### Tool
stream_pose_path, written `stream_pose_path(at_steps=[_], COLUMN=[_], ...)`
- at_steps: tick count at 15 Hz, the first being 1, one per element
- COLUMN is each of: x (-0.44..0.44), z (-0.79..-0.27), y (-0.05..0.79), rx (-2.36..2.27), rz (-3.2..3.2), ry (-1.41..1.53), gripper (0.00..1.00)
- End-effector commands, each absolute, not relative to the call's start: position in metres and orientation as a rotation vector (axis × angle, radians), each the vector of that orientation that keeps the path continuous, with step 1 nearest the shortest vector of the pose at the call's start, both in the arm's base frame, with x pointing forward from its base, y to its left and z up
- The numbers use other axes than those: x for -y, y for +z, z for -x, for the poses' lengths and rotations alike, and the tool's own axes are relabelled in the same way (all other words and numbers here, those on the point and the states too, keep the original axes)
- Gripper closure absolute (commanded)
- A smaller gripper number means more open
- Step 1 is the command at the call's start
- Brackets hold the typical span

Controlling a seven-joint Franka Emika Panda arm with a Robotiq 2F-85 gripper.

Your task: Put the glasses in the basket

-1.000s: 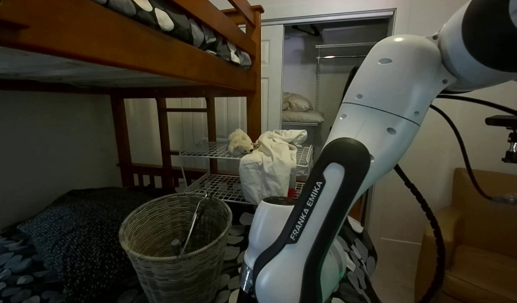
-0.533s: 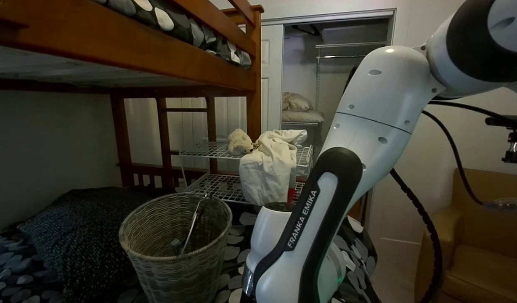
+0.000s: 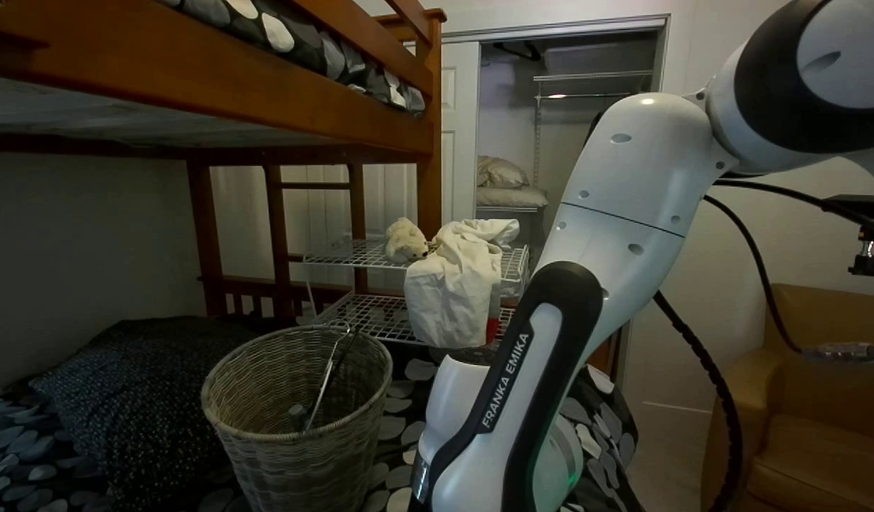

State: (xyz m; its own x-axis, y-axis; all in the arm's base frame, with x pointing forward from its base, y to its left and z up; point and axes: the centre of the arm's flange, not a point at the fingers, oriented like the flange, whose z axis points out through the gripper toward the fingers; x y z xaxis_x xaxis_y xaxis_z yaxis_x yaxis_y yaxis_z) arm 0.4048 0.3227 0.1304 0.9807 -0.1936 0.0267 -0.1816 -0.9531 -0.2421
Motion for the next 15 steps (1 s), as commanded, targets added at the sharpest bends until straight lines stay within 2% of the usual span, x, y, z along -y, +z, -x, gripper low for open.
stream_pose_path(at_steps=[1, 3, 6, 7, 15], x=[-0.323, -0.323, -0.321, -0.315, -0.212], z=[-0.401, -0.396, -0.385, -0.385, -0.421], y=[0.134, 0.146, 0.183, 0.199, 0.287], rx=[-0.265, -0.243, -0.218, -0.268, -0.798], rz=[2.882, 2.871, 2.806, 2.780, 2.528], ry=[-0.080, -0.070, -0.092, -0.161, -0.526], gripper=[0.97, 0.94, 1.00, 0.97, 0.97])
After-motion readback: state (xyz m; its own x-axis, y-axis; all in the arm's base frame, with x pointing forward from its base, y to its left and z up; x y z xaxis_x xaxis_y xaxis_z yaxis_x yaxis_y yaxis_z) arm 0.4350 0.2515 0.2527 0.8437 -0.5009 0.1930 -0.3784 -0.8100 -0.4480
